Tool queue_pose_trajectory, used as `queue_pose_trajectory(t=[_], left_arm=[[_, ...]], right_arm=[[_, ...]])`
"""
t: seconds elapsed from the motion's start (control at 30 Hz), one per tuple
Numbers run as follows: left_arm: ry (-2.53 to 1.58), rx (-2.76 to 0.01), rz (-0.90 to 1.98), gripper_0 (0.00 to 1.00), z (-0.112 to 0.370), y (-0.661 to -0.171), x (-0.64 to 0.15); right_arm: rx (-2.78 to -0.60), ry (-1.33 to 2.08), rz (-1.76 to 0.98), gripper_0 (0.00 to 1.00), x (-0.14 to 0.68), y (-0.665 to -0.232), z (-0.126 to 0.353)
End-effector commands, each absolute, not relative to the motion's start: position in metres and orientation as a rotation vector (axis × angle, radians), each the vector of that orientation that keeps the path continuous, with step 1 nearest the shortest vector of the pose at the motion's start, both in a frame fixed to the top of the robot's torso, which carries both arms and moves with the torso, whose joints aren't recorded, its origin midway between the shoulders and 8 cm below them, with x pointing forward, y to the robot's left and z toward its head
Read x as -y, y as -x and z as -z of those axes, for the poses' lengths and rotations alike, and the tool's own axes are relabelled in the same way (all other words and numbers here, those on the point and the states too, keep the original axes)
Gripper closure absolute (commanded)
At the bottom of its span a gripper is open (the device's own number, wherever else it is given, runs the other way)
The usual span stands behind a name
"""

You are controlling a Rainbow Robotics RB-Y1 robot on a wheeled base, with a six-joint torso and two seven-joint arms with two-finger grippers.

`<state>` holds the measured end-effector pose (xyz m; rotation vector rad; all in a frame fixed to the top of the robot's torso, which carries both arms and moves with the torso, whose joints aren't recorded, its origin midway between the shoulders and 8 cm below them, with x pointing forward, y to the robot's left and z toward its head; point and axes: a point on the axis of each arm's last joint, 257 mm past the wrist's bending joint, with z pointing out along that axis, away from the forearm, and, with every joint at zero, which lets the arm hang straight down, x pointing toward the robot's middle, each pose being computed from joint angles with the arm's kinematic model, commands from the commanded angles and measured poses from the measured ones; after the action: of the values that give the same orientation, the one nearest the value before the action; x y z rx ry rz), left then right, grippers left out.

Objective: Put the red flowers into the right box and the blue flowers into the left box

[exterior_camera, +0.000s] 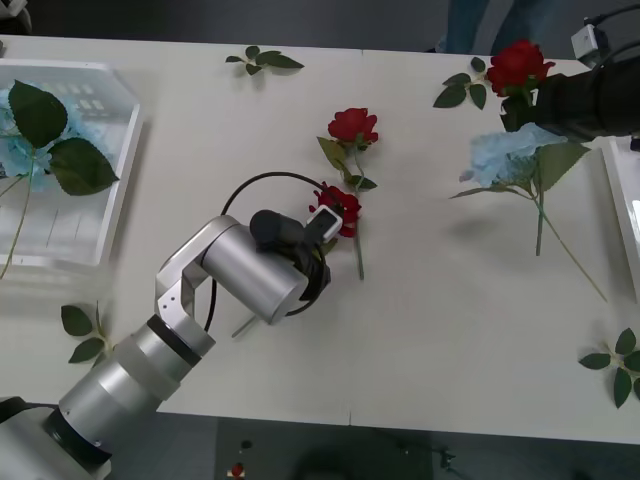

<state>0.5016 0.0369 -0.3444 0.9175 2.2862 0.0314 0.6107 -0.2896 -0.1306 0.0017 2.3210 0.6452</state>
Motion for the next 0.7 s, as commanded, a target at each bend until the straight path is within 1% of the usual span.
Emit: queue_pose_trajectory(t=[0.03,0.13,0.23,0.27,0.3,0.33,0.37,0.43,0.47,0.53,0.57,0.6,0.7], left_arm=[[-0.794,-2.35,-0.016,1.0,0.344,-0.499,-0.082],[-0.756,-2.367,0.024,1.0,0.327,-0.493,-0.092],[-0.76,-2.368,-0.005,1.0,0.318,-0.492,-0.103],[-0.761,-2.37,-0.017,0.99,0.318,-0.492,-0.107],[-0.761,-2.368,-0.023,0.95,0.318,-0.493,-0.109],[-0.762,-2.369,-0.028,0.82,0.319,-0.493,-0.11],[-0.76,-2.369,-0.029,0.75,0.318,-0.494,-0.111],[-0.761,-2.364,-0.036,0.38,0.318,-0.495,-0.111],[-0.761,-2.362,-0.039,0.32,0.317,-0.495,-0.112],[-0.759,-2.361,-0.038,0.26,0.317,-0.496,-0.112],[-0.761,-2.357,-0.04,0.22,0.316,-0.497,-0.111],[-0.761,-2.358,-0.041,0.17,0.317,-0.497,-0.112],[-0.766,-2.358,-0.041,0.13,0.318,-0.496,-0.11]], right_arm=[[-2.309,0.065,-0.632,1.0,0.268,-0.615,0.146],[-2.317,0.1,-0.574,1.0,0.263,-0.62,0.169],[-2.332,0.13,-0.522,1.0,0.261,-0.625,0.185],[-2.337,0.141,-0.502,1.0,0.261,-0.626,0.19],[-2.34,0.146,-0.486,1.0,0.262,-0.628,0.194],[-2.345,0.154,-0.469,1.0,0.262,-0.629,0.199],[-2.344,0.156,-0.461,1.0,0.262,-0.631,0.2],[-2.341,0.147,-0.447,0.99,0.263,-0.635,0.203],[-2.338,0.141,-0.444,0.8,0.265,-0.636,0.203],[-2.336,0.129,-0.438,0.17,0.268,-0.638,0.203],[-2.333,0.127,-0.438,0.0,0.268,-0.639,0.202],[-2.332,0.127,-0.437,0.0,0.268,-0.64,0.201],[-2.328,0.132,-0.434,0.0,0.268,-0.641,0.2]])
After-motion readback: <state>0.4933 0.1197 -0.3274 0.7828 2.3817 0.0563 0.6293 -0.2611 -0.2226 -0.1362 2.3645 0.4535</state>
